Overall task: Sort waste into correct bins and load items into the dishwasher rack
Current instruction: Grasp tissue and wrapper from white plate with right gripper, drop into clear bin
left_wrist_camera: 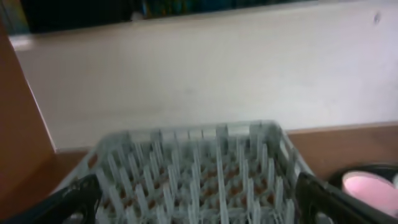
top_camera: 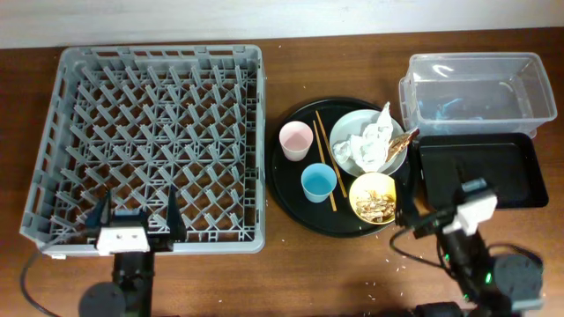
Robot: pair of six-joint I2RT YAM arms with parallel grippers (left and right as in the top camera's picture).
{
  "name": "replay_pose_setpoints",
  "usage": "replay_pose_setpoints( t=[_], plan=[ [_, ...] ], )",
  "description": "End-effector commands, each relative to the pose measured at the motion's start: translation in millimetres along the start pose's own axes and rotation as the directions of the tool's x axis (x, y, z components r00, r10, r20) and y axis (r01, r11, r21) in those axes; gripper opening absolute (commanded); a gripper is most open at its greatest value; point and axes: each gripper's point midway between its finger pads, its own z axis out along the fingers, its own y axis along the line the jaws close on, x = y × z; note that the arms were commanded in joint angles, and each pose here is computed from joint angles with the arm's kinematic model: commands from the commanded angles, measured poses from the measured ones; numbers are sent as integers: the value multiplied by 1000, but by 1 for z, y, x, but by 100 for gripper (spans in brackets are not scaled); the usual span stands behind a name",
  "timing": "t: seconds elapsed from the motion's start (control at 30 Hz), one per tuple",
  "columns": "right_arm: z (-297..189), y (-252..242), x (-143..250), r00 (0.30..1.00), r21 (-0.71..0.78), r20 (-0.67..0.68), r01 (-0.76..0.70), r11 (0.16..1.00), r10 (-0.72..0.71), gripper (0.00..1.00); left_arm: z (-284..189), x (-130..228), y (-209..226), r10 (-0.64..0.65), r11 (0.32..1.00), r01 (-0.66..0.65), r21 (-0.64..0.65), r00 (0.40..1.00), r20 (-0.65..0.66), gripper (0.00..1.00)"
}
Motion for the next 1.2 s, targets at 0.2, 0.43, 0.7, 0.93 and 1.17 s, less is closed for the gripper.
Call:
replay_pose_setpoints(
  t=[0.2,0.43,0.7,0.93,1.17],
  plan=[
    [71,0,-10,866,-63,-477,-202,977,148,99,57,-13,15,25,999,-39,-30,923,-384,99],
    [107,8,92,581,-18,-789,-351,936,203,99,104,37,13,38,998,-56,-11,791,-611,99],
    [133,-48,206,296,582,-714,-253,773,634,97,121,95,8,49,998,-57,15,673,-738,99],
    [147,-38,280,201,618,-737,-189,763,646,96,126,128,5,56,998,-55,29,598,-800,99],
    [153,-39,315,190,619,-748,-147,771,636,46,127,143,4,59,998,-54,35,564,-824,99]
  ],
)
